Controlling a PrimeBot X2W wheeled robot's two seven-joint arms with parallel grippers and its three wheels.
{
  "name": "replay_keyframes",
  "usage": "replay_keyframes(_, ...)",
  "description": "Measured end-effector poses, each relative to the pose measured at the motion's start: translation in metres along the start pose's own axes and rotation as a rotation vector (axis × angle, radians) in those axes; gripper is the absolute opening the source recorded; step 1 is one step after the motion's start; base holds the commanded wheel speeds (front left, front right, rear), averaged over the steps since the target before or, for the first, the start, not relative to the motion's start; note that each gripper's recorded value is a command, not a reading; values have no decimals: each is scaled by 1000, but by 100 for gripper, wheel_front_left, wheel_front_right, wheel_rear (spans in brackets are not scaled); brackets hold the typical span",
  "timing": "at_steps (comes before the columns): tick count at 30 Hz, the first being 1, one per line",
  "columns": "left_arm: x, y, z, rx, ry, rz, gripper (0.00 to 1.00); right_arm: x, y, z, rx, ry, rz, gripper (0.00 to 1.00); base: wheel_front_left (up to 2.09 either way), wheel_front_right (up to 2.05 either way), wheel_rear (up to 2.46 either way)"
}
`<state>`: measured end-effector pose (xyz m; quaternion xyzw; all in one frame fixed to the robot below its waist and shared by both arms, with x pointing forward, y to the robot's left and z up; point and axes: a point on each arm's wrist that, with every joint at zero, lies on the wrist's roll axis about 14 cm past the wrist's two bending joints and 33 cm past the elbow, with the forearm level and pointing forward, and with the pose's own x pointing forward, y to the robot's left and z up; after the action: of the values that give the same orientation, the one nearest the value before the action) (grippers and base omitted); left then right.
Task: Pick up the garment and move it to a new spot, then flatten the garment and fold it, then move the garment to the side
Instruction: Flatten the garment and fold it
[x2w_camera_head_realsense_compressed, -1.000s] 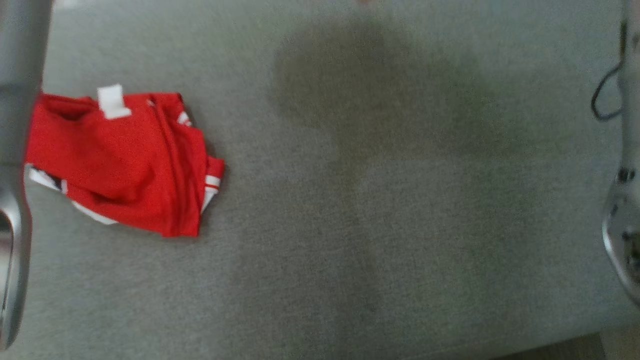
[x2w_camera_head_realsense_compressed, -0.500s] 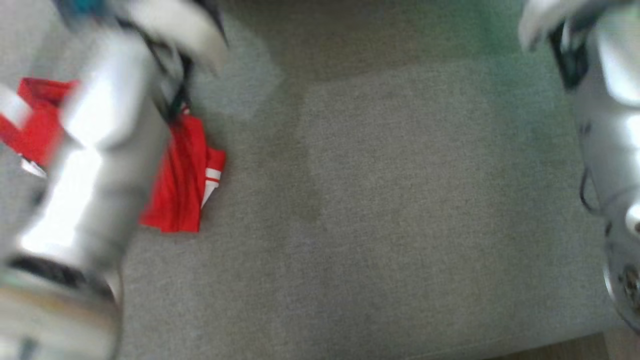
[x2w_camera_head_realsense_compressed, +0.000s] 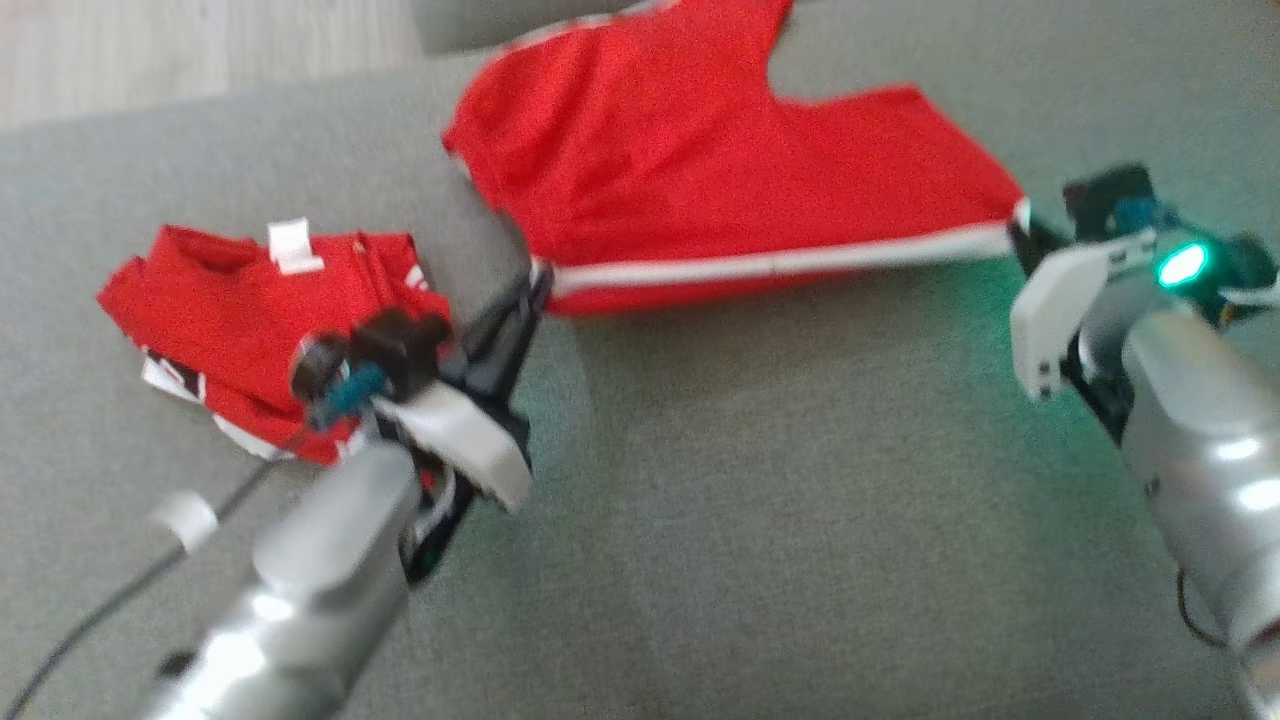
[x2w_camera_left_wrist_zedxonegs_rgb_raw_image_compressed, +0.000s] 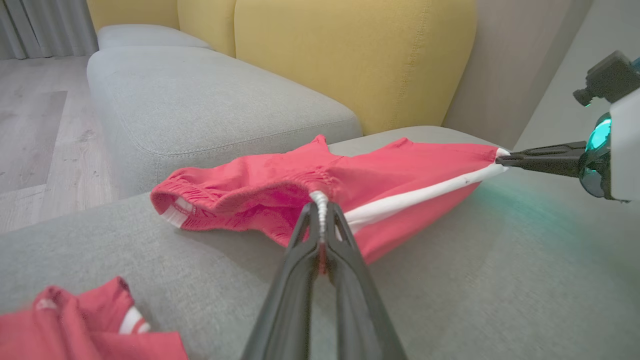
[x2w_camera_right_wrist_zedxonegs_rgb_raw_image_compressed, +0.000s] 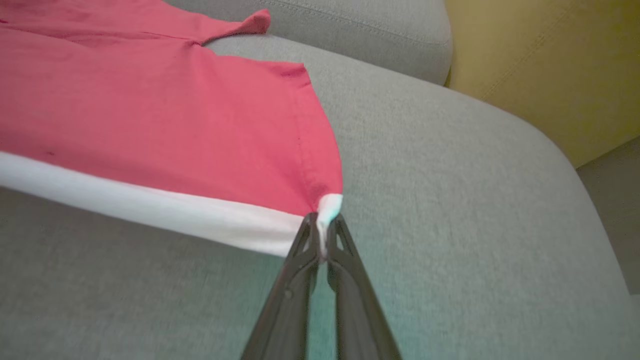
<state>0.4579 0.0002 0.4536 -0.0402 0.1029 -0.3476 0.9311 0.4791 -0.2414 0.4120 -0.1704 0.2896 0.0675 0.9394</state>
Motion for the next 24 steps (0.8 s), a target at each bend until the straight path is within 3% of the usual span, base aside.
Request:
replay_keyframes(6, -31, -35, -6, 6, -2, -6, 0, -41, -4, -22, 64, 31, 28, 0, 0, 0, 0)
replay_keyframes(16, -65, -92, -12, -11, -29, -50, 0, -101, -32, -44, 176, -32, 19, 0, 0, 0, 0)
replay_keyframes(20, -71, -102, -12, -16, -41, -51, 0, -112, -37, -52, 220, -58, 9, 0, 0, 0, 0)
replay_keyframes(24, -70, -99, -9, -20, -50, -35, 0, -112, -42, -37, 233, -124, -1, 0, 0, 0, 0)
